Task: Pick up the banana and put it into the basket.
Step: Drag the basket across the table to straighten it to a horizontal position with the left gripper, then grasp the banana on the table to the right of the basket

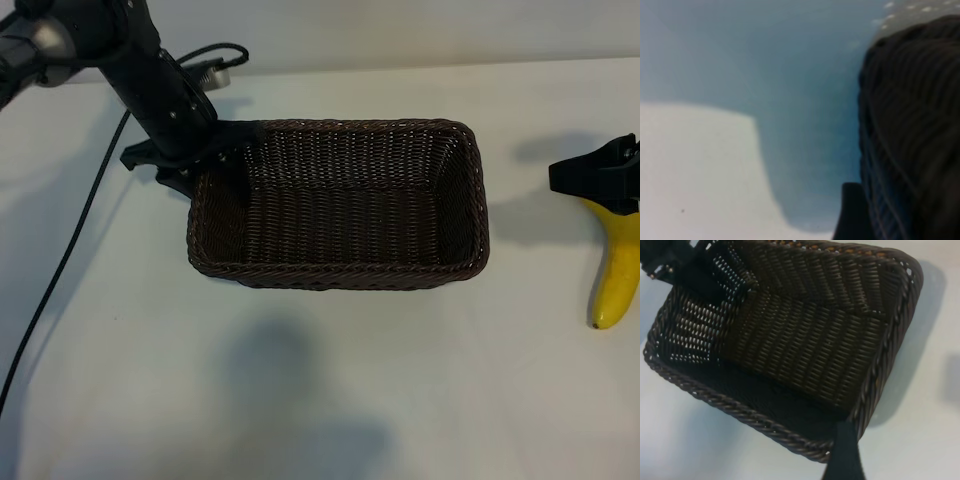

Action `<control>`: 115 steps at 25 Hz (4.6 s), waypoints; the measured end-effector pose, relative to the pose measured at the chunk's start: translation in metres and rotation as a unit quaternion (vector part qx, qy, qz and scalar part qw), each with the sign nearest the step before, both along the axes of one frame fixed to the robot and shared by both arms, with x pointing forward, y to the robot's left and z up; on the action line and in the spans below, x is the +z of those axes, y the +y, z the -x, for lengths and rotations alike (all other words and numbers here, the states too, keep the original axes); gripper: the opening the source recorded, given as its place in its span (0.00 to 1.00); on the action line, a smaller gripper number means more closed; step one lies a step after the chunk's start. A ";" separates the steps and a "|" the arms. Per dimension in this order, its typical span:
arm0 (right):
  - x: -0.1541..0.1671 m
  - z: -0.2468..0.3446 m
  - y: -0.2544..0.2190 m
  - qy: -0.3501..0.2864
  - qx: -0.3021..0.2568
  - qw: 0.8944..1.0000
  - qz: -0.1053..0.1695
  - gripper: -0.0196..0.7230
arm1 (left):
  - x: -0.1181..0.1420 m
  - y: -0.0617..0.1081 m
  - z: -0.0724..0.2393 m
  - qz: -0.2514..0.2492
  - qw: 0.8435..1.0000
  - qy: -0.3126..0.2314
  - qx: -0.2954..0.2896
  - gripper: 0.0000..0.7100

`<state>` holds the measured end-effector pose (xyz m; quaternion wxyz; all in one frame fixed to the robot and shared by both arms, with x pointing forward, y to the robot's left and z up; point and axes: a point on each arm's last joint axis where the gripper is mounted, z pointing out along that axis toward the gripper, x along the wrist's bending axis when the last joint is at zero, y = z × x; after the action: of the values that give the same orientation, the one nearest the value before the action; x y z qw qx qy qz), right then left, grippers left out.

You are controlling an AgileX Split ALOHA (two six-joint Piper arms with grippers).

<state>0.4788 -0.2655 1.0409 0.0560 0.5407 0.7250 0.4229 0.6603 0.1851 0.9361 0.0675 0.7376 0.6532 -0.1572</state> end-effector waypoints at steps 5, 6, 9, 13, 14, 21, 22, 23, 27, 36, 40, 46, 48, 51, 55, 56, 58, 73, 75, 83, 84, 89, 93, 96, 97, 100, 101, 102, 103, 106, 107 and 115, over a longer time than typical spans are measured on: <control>0.000 0.000 0.000 0.000 0.000 1.000 0.000 0.80 | 0.026 0.003 0.004 -0.006 1.000 -0.025 -0.004 0.80; 0.000 0.000 0.000 0.000 0.000 1.000 0.000 0.80 | 0.029 0.004 0.005 -0.011 0.999 -0.031 -0.006 0.80; 0.000 0.000 0.000 0.000 0.000 1.000 0.000 0.80 | 0.041 0.007 0.006 -0.022 0.999 -0.047 -0.010 0.80; 0.000 0.000 0.000 0.000 0.000 1.000 0.000 0.80 | 0.063 0.009 0.010 -0.024 0.997 -0.074 -0.011 0.80; 0.000 0.000 0.000 0.000 0.000 1.000 0.000 0.80 | 0.067 0.010 0.011 -0.027 0.996 -0.081 -0.012 0.80; 0.000 0.000 0.000 0.000 0.000 1.000 0.000 0.80 | 0.090 0.035 0.006 -0.124 0.983 -0.132 -0.008 0.80; 0.000 0.000 0.000 0.000 0.000 1.000 0.000 0.80 | 0.090 0.040 0.005 -0.145 0.980 -0.135 -0.008 0.80; 0.000 0.000 0.000 0.000 0.000 1.000 0.000 0.80 | 0.091 0.046 0.004 -0.164 0.977 -0.139 -0.007 0.80; 0.000 0.000 0.000 0.000 0.000 1.000 0.000 0.80 | 0.093 0.064 0.001 -0.216 0.965 -0.148 -0.006 0.80; 0.000 0.000 0.000 0.000 -0.001 1.000 0.000 0.80 | 0.109 0.102 0.004 -0.226 0.961 -0.157 0.041 0.80; 0.000 0.000 0.000 0.000 -0.001 1.000 0.000 0.80 | 0.128 0.125 0.011 -0.217 0.958 -0.171 0.078 0.80; 0.000 0.000 0.000 0.000 -0.001 1.000 0.000 0.80 | 0.164 0.129 0.031 -0.210 0.951 -0.209 0.090 0.80; 0.000 0.000 0.000 0.000 -0.001 1.000 0.000 0.80 | 0.174 0.129 0.046 -0.210 0.950 -0.216 0.086 0.80; 0.000 0.000 0.000 0.001 -0.002 1.000 -0.001 0.80 | 0.181 0.129 0.075 -0.211 0.951 -0.214 0.077 0.80; 0.000 0.000 0.000 0.001 -0.003 1.000 -0.001 0.80 | 0.183 0.129 0.124 -0.212 0.953 -0.205 0.070 0.80; 0.000 0.000 0.000 0.001 -0.003 1.000 -0.001 0.80 | 0.185 0.128 0.138 -0.212 0.952 -0.208 0.070 0.80; 0.000 0.000 0.000 0.001 -0.003 1.000 -0.001 0.80 | 0.181 0.128 0.166 -0.212 0.954 -0.202 0.069 0.80; 0.000 0.000 0.000 0.001 -0.003 1.000 -0.002 0.80 | 0.139 0.127 0.343 -0.190 0.925 -0.306 0.124 0.80; 0.000 0.000 0.000 0.001 -0.003 1.000 -0.002 0.80 | 0.129 0.127 0.356 -0.188 0.922 -0.315 0.126 0.80; 0.000 0.000 0.000 0.001 -0.003 1.000 -0.002 0.80 | 0.110 0.123 0.385 -0.159 0.896 -0.391 0.140 0.80; 0.000 0.000 0.000 0.001 -0.003 1.000 -0.002 0.80 | 0.110 0.123 0.386 -0.156 0.893 -0.397 0.141 0.80; 0.000 0.000 0.000 0.001 -0.003 1.000 -0.001 0.80 | 0.106 0.122 0.387 -0.153 0.896 -0.392 0.141 0.80; 0.000 0.000 0.000 0.001 -0.004 1.000 -0.002 0.80 | 0.106 0.122 0.388 -0.150 0.895 -0.396 0.142 0.80; 0.000 -0.001 0.000 0.000 -0.005 1.000 -0.001 0.80 | 0.106 0.122 0.392 -0.148 0.890 -0.406 0.144 0.80; 0.000 -0.001 0.000 0.000 -0.005 1.000 -0.001 0.80 | 0.107 0.122 0.393 -0.148 0.888 -0.411 0.144 0.80; 0.000 -0.001 -0.001 0.000 -0.006 1.000 -0.001 0.80 | 0.108 0.122 0.401 -0.145 0.878 -0.432 0.148 0.80; 0.000 -0.001 -0.001 0.000 -0.007 1.000 -0.001 0.80 | 0.108 0.122 0.404 -0.143 0.872 -0.443 0.150 0.80; 0.000 -0.001 -0.001 0.000 -0.007 1.000 0.000 0.80 | 0.109 0.122 0.409 -0.141 0.865 -0.457 0.152 0.80; 0.000 -0.001 -0.001 0.000 -0.007 1.000 0.000 0.80 | 0.109 0.122 0.413 -0.139 0.858 -0.469 0.154 0.80; 0.000 -0.001 -0.001 0.000 -0.008 1.000 -0.001 0.80 | 0.109 0.122 0.430 -0.131 0.831 -0.516 0.161 0.80; 0.000 -0.001 -0.001 0.001 -0.009 1.000 -0.002 0.80 | 0.109 0.122 0.432 -0.131 0.827 -0.522 0.162 0.80; -0.002 -0.006 -0.006 0.016 -0.069 0.997 -0.007 0.80 | 0.108 0.122 0.433 -0.132 0.826 -0.523 0.162 0.80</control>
<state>0.4847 -0.2718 1.0391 0.0699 0.5963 0.6839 0.4145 0.2277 0.3073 1.0444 0.3257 0.5949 0.6443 0.3534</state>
